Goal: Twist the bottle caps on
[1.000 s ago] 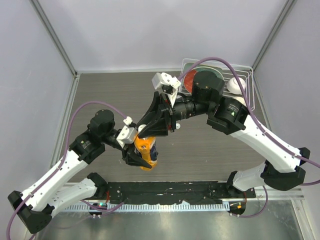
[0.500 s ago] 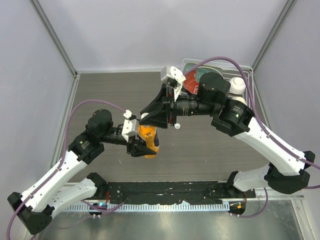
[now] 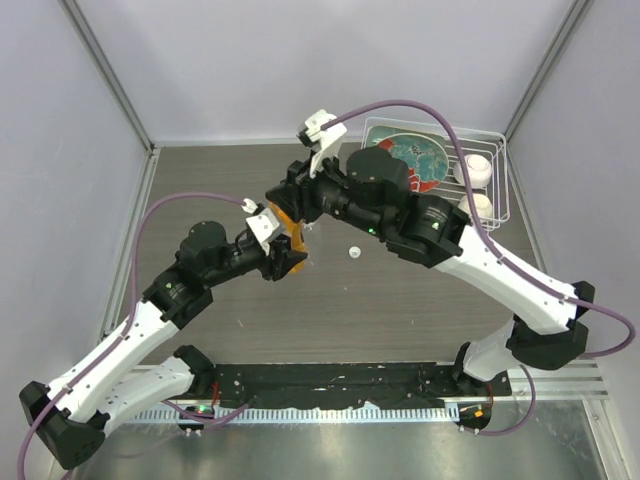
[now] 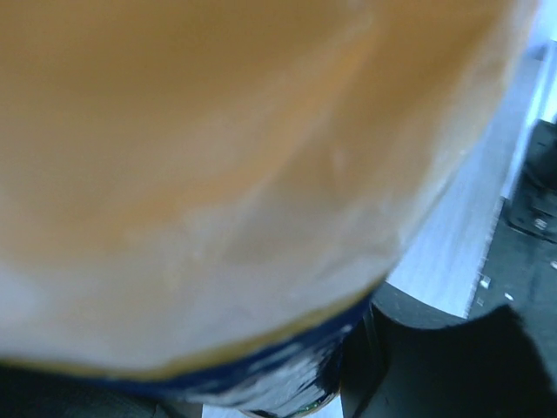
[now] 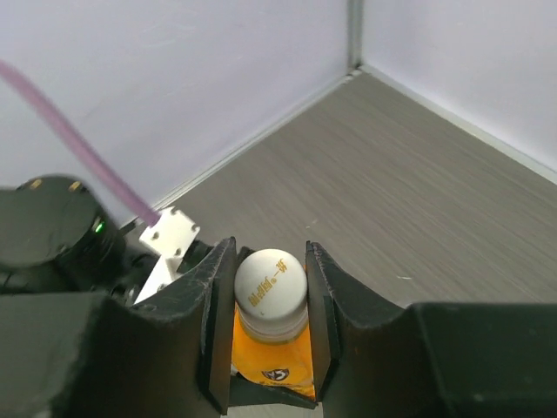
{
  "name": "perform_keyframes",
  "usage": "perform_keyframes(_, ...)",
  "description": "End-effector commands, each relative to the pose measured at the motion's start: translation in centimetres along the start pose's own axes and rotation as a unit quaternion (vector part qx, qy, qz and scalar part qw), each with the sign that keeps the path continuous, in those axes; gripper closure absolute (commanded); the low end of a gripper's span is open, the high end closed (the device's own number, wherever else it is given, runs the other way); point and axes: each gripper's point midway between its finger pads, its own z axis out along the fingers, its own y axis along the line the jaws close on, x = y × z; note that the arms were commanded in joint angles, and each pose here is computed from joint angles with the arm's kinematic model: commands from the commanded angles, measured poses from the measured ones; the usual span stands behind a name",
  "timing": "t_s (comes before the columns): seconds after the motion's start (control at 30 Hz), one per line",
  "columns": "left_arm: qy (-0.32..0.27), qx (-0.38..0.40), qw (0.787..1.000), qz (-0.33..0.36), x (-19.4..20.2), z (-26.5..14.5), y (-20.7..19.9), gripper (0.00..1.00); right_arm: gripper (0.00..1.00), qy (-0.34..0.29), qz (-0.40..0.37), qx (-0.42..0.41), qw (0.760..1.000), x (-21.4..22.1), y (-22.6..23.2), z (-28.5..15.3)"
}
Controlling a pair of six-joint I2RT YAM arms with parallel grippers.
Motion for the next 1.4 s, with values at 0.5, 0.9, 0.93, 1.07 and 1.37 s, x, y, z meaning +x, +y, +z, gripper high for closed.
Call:
perform_keyframes(0.5,-0.106,-0.111,0.986,0.063,-4.7,-1.3,3.5,1.00,0.40,-0.024,0.002,0.070,0.997,-3.1,2.6,1.9)
perform_keyframes(0.9,-0.083,0.179,0.980,0.030,-3.7,-2.0,-6.8,1.00,0.32,-0.048,-0.020,-0.155,0.987,-5.4,5.5,-8.0)
perform_keyframes(0.93,-0.077,0.206,0.975,0.027,-3.5,-2.3,-7.7,1.00,0.33,-0.041,-0.025,-0.171,0.984,-4.7,5.9,-8.1)
perform_keyframes(1.07,-0.065,0.321,0.945,0.022,-3.2,-4.4,-11.3,1.00,0.34,-0.028,-0.047,-0.247,0.967,-3.1,8.1,-9.2)
perform_keyframes(1.37,-0.051,0.396,0.917,0.012,-3.0,-6.1,-13.3,1.00,0.36,-0.041,-0.055,-0.322,0.944,-2.6,10.3,-10.5)
